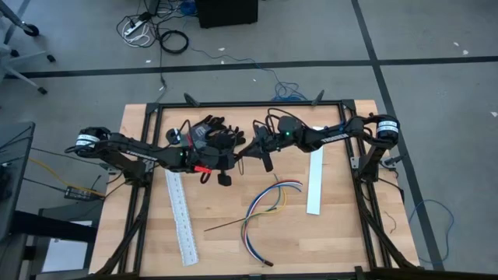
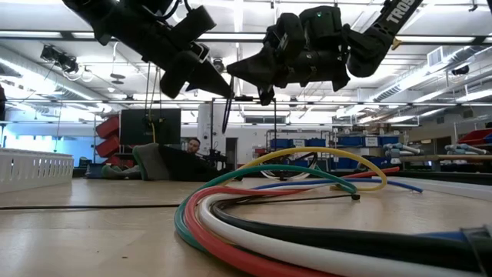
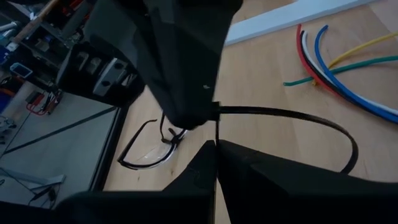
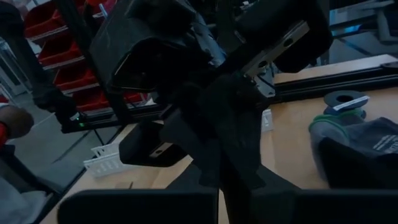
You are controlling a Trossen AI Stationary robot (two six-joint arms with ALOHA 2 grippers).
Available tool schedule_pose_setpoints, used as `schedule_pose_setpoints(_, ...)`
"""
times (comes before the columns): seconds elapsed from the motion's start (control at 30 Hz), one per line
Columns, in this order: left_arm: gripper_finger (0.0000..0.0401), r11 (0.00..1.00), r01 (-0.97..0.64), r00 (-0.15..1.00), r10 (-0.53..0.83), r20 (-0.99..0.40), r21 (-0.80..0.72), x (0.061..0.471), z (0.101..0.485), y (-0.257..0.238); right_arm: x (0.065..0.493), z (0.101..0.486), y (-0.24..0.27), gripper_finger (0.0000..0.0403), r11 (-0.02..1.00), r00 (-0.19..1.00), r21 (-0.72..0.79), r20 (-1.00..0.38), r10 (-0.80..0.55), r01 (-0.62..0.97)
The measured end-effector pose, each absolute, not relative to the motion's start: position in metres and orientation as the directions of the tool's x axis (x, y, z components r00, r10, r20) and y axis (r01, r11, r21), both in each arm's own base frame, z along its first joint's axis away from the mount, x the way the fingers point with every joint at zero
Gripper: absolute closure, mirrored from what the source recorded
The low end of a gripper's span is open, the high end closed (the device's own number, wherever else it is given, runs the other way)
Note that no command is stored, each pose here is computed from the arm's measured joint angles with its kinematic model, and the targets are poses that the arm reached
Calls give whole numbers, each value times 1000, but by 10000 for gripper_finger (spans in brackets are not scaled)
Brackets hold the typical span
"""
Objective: Ziptie cables
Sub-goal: Insert the top black zip tie pointed tail end through the slot to form a loop
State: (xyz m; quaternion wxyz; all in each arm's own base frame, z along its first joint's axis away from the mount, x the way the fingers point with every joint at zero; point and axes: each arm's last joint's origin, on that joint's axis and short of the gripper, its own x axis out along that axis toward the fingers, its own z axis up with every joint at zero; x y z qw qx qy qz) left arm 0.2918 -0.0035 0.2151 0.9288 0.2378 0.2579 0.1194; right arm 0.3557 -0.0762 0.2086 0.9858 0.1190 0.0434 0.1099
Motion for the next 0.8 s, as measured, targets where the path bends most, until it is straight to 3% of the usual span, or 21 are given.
schedule_pose_setpoints(0.8,401,859,-54,805,339,-487,510,291,205,-5,352,210,-94,403,963,985,226,-47,163,-149)
